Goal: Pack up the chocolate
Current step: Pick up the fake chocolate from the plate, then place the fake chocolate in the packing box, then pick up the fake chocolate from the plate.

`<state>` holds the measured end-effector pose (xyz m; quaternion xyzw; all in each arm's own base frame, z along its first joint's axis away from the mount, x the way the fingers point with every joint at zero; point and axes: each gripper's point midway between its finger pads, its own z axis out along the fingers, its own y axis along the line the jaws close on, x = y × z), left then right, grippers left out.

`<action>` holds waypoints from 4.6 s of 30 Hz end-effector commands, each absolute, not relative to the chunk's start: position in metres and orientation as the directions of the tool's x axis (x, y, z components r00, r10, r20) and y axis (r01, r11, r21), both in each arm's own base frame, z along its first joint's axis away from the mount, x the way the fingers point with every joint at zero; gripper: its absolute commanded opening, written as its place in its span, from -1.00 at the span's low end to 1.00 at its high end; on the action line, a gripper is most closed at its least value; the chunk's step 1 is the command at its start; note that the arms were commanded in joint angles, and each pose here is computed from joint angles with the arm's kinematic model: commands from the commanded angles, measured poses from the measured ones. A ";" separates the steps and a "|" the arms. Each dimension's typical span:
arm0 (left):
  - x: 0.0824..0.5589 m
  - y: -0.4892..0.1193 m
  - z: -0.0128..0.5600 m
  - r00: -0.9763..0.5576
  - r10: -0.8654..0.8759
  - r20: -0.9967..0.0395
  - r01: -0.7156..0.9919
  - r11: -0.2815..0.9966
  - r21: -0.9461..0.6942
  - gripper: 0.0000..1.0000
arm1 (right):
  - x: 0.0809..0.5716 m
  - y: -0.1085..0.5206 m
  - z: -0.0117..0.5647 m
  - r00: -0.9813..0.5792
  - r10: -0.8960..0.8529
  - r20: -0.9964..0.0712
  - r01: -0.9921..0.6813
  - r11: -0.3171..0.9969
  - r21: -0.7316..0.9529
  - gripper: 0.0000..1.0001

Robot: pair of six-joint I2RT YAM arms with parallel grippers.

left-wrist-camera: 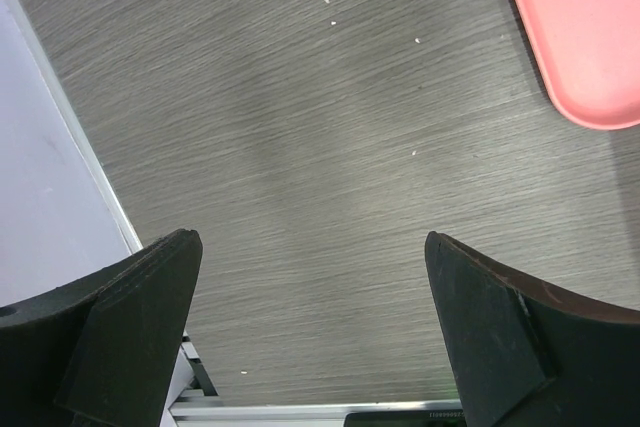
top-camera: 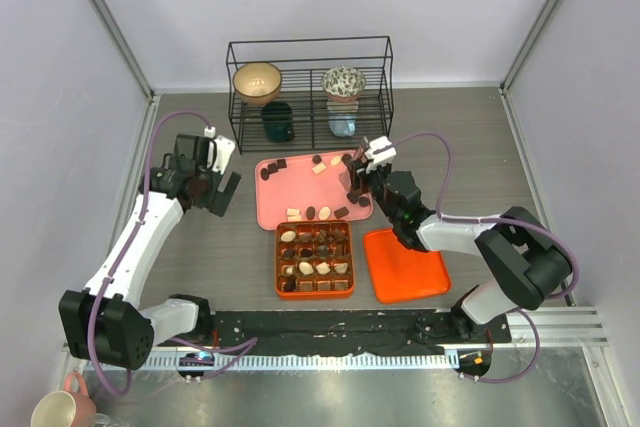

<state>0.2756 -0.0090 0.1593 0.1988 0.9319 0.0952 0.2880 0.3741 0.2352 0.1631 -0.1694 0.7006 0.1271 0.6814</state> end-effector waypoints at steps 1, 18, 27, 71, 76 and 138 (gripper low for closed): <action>0.280 -0.006 0.180 -0.725 0.427 -0.540 0.297 0.902 0.314 0.99 | 0.368 0.233 0.175 0.013 0.015 -1.000 -0.415 0.910 0.008 -0.05; 0.277 -0.007 0.189 -0.716 0.426 -0.553 0.298 0.903 0.311 0.99 | 0.350 0.214 0.181 -0.005 0.001 -1.000 -0.395 0.919 0.003 -0.07; 0.273 -0.007 0.190 -0.713 0.429 -0.555 0.301 0.902 0.310 1.00 | 0.343 0.207 0.173 -0.045 -0.026 -0.999 -0.384 0.923 -0.007 -0.07; 0.267 -0.007 0.192 -0.722 0.407 -0.560 0.285 0.912 0.295 0.99 | 0.175 0.292 0.292 0.022 0.173 -0.985 -0.818 0.569 0.082 -0.64; 0.267 -0.007 0.193 -0.724 0.402 -0.561 0.279 0.914 0.295 0.99 | 0.135 0.315 0.276 -0.045 0.114 -0.992 -0.903 0.421 0.090 -0.65; 0.262 -0.005 0.203 -0.714 0.412 -0.566 0.285 0.909 0.303 0.99 | 0.174 0.299 0.294 0.202 0.112 -0.973 -0.735 0.674 -0.075 -0.37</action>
